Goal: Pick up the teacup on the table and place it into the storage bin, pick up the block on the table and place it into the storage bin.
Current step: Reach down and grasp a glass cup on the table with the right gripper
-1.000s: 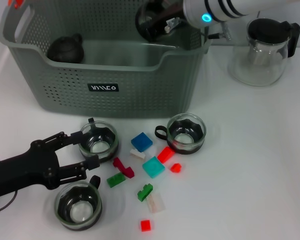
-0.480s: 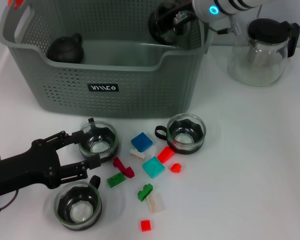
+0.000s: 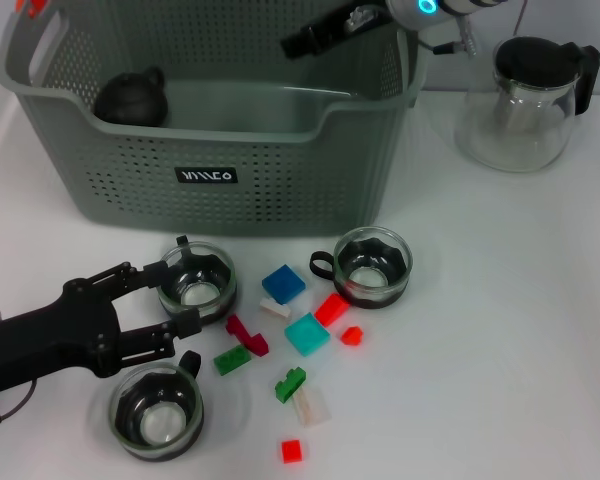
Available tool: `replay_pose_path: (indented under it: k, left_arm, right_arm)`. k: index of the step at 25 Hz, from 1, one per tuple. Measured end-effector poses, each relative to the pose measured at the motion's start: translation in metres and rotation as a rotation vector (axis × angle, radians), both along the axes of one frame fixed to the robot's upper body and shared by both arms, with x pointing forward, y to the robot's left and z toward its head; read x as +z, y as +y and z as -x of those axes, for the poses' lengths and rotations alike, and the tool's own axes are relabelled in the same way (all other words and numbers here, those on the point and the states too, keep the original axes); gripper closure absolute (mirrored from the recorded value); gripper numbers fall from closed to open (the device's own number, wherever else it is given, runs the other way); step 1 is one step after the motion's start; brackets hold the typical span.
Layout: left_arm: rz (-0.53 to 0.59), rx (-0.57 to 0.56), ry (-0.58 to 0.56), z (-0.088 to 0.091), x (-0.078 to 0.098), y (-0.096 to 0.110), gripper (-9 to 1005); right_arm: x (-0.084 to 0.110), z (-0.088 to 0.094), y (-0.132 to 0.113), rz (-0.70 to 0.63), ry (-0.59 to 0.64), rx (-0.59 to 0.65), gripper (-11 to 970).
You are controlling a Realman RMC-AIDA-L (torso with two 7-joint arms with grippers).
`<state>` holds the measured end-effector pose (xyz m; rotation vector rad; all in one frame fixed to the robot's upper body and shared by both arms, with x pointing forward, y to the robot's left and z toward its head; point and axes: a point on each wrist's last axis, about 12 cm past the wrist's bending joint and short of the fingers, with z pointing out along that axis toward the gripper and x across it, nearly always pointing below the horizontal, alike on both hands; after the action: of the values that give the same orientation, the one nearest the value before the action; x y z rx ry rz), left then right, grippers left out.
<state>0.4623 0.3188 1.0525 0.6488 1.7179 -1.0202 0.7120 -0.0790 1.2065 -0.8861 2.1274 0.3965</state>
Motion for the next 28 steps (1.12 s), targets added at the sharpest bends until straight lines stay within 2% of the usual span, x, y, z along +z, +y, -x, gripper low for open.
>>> replay_pose_path:
  k: [4, 9, 16, 22, 28]
  left_arm:
    - [-0.003, 0.004, 0.001, 0.0, 0.0, 0.0, 123]
    - [-0.003, 0.002, 0.003, -0.002, 0.001, 0.001, 123]
    - [-0.003, -0.008, -0.002, -0.01, 0.005, -0.001, 123]
    - [-0.004, -0.02, -0.004, -0.017, 0.008, -0.004, 123]
    - [-0.007, -0.022, -0.005, -0.019, 0.009, -0.004, 123]
  right_arm:
    - [0.011, 0.004, -0.007, -0.1, -0.053, 0.03, 446]
    - [0.03, 0.03, -0.04, -0.38, -0.185, 0.168, 232]
    - [0.001, 0.066, -0.082, -0.516, -0.244, 0.356, 227]
    - [0.001, 0.091, -0.108, -0.649, -0.321, 0.459, 228]
    - [-0.001, 0.097, -0.117, -0.683, -0.351, 0.476, 229]
